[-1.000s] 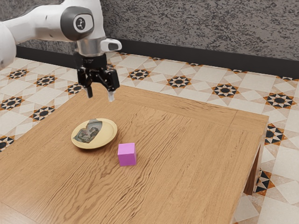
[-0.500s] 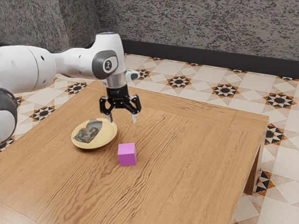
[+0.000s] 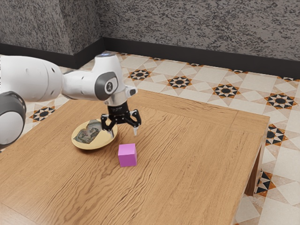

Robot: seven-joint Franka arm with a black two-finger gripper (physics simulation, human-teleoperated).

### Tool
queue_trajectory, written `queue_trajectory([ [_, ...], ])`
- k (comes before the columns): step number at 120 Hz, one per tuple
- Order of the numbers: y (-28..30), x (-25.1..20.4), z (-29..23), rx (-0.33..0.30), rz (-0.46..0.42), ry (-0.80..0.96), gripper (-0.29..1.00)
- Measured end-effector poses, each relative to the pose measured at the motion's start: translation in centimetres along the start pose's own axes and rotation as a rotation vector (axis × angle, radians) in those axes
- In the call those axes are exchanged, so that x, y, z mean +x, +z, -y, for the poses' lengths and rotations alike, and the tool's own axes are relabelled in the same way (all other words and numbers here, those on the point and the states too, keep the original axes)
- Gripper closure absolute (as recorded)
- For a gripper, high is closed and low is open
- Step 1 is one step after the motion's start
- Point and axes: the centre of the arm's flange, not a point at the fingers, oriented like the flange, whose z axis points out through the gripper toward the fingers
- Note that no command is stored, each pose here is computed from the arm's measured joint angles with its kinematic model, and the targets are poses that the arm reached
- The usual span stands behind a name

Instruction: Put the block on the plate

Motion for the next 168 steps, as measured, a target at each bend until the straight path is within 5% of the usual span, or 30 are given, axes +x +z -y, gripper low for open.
queue_trajectory([
  [70,0.9,-3.7,0.4,-0.053,0.008,-0.067,0.0],
  [168,6.6,-3.1,0.1,-0.023,0.028,-0.102,0.08],
])
